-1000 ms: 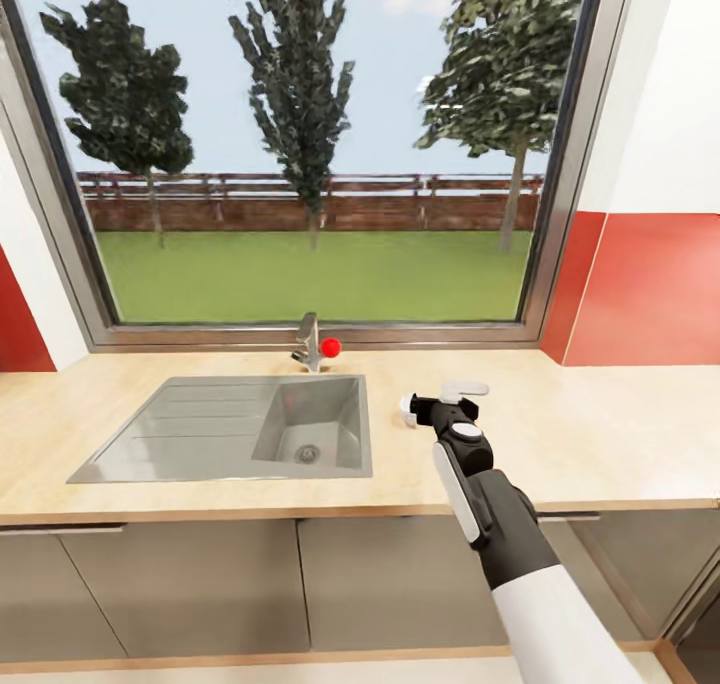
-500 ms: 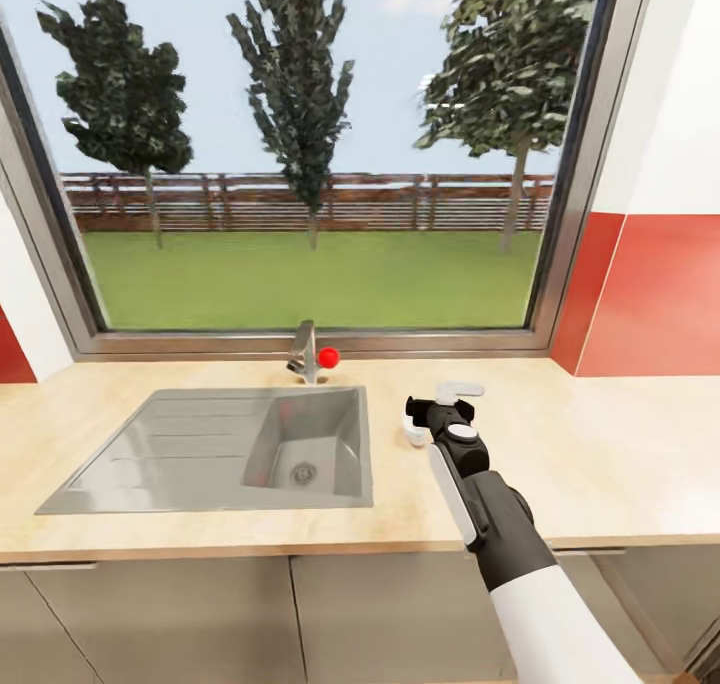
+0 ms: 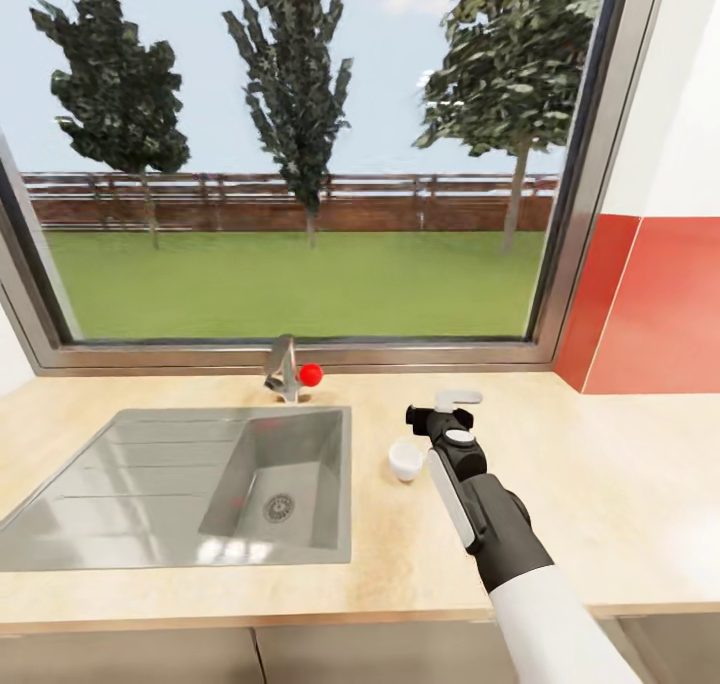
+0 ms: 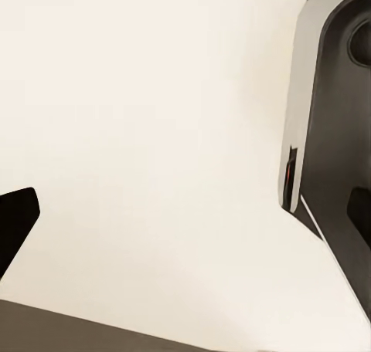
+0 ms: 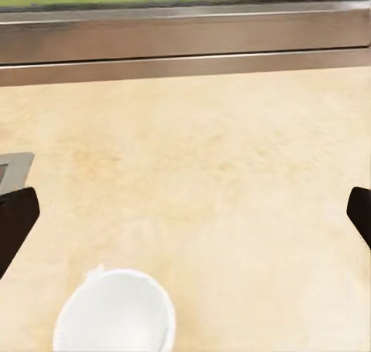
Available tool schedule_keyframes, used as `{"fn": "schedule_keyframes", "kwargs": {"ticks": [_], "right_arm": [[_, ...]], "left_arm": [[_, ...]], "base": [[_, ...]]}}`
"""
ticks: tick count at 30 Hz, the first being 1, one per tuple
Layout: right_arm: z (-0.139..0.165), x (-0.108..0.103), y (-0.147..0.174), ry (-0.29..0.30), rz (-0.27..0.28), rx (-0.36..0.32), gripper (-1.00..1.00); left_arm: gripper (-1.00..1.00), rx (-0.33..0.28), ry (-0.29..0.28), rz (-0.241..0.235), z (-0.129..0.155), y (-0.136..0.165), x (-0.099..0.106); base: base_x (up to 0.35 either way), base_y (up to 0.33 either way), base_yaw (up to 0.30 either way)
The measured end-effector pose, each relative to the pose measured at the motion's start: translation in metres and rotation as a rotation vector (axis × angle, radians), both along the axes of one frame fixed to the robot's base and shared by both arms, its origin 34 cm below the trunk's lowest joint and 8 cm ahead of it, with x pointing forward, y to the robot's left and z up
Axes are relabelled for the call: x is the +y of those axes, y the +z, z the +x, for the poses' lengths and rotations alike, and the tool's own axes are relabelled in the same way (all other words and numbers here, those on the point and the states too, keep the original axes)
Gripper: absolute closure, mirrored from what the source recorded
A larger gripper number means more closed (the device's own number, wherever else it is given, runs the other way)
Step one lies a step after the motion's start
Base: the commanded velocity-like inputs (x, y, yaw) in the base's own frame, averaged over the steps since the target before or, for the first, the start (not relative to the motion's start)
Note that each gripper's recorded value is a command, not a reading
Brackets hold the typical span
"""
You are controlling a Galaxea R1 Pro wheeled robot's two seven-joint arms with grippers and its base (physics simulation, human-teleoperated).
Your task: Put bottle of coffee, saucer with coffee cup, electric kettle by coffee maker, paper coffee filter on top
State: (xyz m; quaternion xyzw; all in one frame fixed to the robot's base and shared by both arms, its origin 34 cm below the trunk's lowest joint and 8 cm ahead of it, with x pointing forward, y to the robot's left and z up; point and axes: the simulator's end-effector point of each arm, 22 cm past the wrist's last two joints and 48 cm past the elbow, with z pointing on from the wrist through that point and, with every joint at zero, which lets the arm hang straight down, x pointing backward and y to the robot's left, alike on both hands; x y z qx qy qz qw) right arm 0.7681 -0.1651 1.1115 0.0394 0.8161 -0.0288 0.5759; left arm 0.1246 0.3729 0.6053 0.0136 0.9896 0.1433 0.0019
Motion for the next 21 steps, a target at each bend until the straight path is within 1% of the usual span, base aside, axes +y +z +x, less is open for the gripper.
{"fn": "schedule_keyframes", "kwargs": {"ticks": [4, 8, 11, 18, 21], "right_arm": [[0.0, 0.0, -0.002, 0.0, -0.001, 0.004, -1.0], [0.0, 0.0, -0.01, 0.0, -0.004, 0.022, -1.0], [0.0, 0.0, -0.016, 0.0, -0.007, 0.034, -1.0], [0.0, -0.003, -0.022, -0.002, -0.011, 0.043, -1.0], [0.0, -0.005, -0.026, -0.004, -0.014, 0.051, -1.0]], "left_arm": [[-1.0, 0.002, 0.001, 0.0, -0.001, 0.0, 0.0], [-1.0, 0.005, 0.001, 0.001, -0.003, 0.0, 0.0], [-1.0, 0.011, 0.002, 0.002, -0.007, 0.0, 0.0], [-1.0, 0.018, 0.001, 0.002, -0.012, 0.0, 0.0], [-1.0, 0.019, 0.001, 0.002, -0.012, 0.0, -0.001]], "base": [[0.242, -0.163, 0.0], [0.159, -0.094, 0.0], [0.046, -0.021, 0.06], [0.007, -0.003, 0.188], [0.007, 0.0, 0.049]]}}
